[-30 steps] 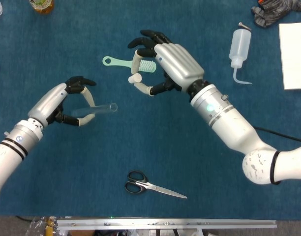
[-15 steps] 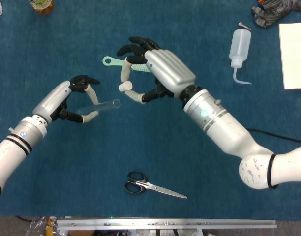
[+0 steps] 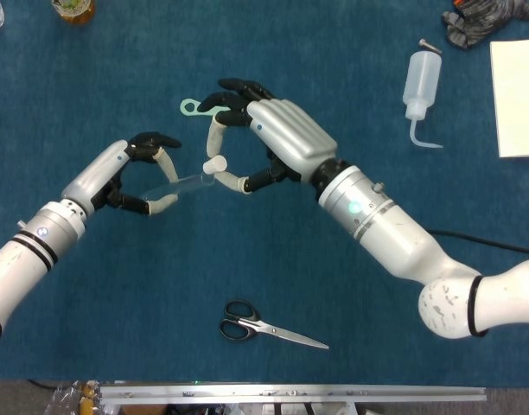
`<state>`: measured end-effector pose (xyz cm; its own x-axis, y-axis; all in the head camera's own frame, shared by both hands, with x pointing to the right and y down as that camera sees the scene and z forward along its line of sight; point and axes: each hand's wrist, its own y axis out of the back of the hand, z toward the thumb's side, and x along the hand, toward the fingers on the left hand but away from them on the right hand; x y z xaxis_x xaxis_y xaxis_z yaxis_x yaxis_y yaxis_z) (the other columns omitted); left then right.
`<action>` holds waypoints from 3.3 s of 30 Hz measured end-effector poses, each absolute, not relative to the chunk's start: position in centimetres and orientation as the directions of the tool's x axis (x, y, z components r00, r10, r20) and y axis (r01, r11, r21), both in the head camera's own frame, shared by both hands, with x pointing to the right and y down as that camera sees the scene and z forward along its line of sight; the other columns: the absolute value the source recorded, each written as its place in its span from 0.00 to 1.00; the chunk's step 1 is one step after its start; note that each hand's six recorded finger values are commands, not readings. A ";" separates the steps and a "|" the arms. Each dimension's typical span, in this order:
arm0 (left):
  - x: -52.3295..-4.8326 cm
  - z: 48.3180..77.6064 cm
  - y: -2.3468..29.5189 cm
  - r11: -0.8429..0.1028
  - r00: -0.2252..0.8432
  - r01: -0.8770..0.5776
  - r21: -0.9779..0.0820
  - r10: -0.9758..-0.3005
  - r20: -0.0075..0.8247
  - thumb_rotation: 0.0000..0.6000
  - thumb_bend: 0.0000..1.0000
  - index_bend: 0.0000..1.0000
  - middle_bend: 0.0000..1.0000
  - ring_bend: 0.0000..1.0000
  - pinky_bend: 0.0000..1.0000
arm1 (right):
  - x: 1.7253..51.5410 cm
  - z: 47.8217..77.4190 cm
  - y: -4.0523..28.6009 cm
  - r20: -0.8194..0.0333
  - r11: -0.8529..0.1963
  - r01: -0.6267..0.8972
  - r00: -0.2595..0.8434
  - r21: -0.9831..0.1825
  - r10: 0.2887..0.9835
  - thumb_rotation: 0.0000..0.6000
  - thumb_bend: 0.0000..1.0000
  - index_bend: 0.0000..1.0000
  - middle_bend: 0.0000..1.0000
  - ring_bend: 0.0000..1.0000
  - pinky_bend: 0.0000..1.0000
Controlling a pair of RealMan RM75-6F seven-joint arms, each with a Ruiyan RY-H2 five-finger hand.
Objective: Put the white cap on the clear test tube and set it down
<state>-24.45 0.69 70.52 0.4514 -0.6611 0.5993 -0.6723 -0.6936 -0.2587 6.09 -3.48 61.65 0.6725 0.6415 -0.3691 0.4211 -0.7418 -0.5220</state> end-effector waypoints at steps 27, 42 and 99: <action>-24.3 70.5 0.6 -0.696 0.456 -0.673 -0.250 -0.657 0.601 1.00 0.34 0.60 0.17 0.00 0.16 | 5.7 62.7 -2.8 -0.398 -0.766 0.396 0.680 -0.507 0.615 1.00 0.29 0.60 0.24 0.00 0.02; -24.4 70.5 0.6 -0.697 0.456 -0.672 -0.252 -0.657 0.601 1.00 0.34 0.60 0.17 0.00 0.16 | 5.8 62.9 -3.0 -0.404 -0.764 0.393 0.674 -0.512 0.618 1.00 0.29 0.60 0.24 0.00 0.02; -24.5 70.7 0.3 -0.693 0.431 -0.667 -0.274 -0.659 0.616 1.00 0.34 0.61 0.17 0.00 0.16 | 5.8 64.2 -2.5 -0.426 -0.777 0.359 0.680 -0.517 0.597 1.00 0.28 0.49 0.22 0.00 0.02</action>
<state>-24.48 0.34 70.73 0.4315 -0.6593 0.6158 -0.6673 -0.6926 -0.2738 5.77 -2.46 64.17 0.6797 0.5973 -0.4257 0.3589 -0.7770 -0.5171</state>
